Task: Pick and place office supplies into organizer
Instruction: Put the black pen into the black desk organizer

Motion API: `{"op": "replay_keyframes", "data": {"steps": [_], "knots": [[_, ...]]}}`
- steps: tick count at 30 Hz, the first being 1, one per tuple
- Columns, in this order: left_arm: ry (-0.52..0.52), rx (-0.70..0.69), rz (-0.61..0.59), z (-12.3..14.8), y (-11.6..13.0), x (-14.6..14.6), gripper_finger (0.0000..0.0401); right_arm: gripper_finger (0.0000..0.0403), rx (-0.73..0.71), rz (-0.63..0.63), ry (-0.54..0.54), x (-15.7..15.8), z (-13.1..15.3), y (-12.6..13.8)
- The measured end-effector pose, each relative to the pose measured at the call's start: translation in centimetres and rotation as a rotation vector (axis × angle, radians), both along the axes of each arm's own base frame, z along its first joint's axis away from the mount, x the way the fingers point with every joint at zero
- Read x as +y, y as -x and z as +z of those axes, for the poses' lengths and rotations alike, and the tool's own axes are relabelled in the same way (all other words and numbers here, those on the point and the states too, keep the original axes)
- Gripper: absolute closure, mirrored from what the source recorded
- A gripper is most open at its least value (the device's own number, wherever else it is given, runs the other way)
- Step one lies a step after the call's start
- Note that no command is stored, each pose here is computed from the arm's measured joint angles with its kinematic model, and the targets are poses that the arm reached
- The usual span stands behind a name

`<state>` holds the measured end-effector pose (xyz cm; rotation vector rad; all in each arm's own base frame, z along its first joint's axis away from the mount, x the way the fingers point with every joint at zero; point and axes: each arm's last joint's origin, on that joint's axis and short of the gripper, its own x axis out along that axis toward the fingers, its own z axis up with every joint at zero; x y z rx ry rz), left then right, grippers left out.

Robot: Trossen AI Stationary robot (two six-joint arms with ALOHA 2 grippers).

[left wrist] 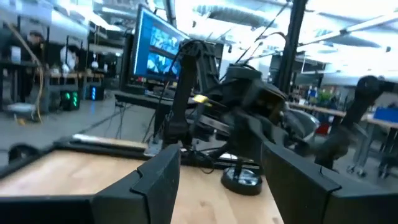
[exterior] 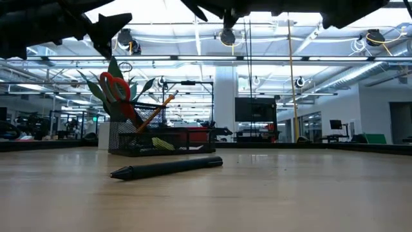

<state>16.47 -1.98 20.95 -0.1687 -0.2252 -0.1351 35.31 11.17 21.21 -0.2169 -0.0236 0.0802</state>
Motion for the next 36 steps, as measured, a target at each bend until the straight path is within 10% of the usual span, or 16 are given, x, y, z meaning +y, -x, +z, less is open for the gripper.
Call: {"op": "replay_keyframes", "data": {"steps": [9, 36], "knots": [[-0.194, -0.116, 0.026, 0.8, 0.3, -0.5, 0.0171, 0.0378, -0.147, -0.210, -0.075, -3.6, 1.5, -0.7], [-0.131, -0.047, 0.209, 3.2, -5.4, 0.4, 0.0171, 0.0378, -0.209, -0.183, -0.282, -8.2, 0.9, -1.9]]}}
